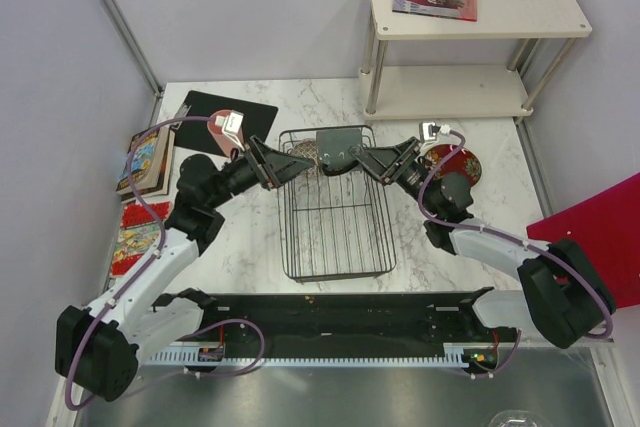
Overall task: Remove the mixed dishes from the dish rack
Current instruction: Pick up the cup from the dish rack.
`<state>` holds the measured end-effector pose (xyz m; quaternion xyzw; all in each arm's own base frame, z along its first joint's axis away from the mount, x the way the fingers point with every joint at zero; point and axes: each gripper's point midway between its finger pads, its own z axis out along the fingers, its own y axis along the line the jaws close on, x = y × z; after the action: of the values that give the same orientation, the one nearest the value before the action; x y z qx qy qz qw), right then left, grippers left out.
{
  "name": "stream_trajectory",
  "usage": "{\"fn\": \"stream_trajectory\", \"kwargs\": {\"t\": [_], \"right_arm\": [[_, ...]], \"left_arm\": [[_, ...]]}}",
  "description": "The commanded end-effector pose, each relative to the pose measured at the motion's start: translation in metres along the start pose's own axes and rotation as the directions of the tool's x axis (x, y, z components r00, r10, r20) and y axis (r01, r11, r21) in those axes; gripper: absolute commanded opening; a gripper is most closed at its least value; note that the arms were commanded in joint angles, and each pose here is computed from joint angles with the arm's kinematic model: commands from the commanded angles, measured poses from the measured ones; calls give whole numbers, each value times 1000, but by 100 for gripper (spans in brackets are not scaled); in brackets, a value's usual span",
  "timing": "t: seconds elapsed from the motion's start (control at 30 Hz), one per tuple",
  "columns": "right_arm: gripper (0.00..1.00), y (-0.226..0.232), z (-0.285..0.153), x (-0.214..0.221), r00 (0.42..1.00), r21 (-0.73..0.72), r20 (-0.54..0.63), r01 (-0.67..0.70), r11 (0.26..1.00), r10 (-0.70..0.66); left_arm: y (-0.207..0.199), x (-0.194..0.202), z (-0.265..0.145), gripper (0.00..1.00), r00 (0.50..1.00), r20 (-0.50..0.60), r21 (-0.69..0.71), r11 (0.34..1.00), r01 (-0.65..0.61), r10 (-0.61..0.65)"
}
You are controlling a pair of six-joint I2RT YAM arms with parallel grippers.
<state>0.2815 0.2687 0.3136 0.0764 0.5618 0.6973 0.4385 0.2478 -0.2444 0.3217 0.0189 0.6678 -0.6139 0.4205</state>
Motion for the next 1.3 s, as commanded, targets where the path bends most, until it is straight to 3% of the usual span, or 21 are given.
{"fn": "stream_trajectory", "kwargs": {"t": [0.0,0.37,0.6,0.77,0.87,1.0,1.07,1.1,1.13,1.2,1.23,1.27], "right_arm": [[0,52,3,-7,1000,-222,6,-3,975,4],[0,45,3,21,994,-256,-108,-22,967,-6],[0,41,1,29,991,-251,-133,-20,968,-14],[0,38,1,36,987,-243,-161,-21,970,-19],[0,36,1,40,983,-241,-184,-24,970,-22],[0,32,2,46,976,-223,-217,-22,975,-28],[0,27,1,48,973,-193,-226,2,981,-46],[7,24,3,48,972,-172,-230,17,985,-57],[39,17,5,48,967,-151,-222,91,984,-123],[67,-2,7,42,960,4,-229,166,986,-161],[86,-8,8,39,953,62,-227,221,973,-202],[94,-29,-5,39,915,170,-290,339,925,-281]], "left_arm": [[-20,-9,6,93,1000,8,101,995,-4,3],[-23,-17,15,89,1000,19,135,991,11,-13],[-16,-9,19,62,999,-18,152,987,50,-48],[-14,-6,20,49,998,-41,155,986,60,-54],[-16,-2,21,34,996,-67,165,984,63,-53],[-16,1,22,2,994,-97,173,982,73,-57],[-15,2,21,2,993,-102,163,984,75,-59],[-15,2,21,2,993,-102,160,985,69,-53],[-9,5,21,2,990,-117,121,989,88,-73],[-12,-3,21,2,995,-101,91,996,22,-12],[0,3,19,2,990,-131,12,999,42,-41],[1,-4,18,2,993,-110,-11,999,-30,29]]}}
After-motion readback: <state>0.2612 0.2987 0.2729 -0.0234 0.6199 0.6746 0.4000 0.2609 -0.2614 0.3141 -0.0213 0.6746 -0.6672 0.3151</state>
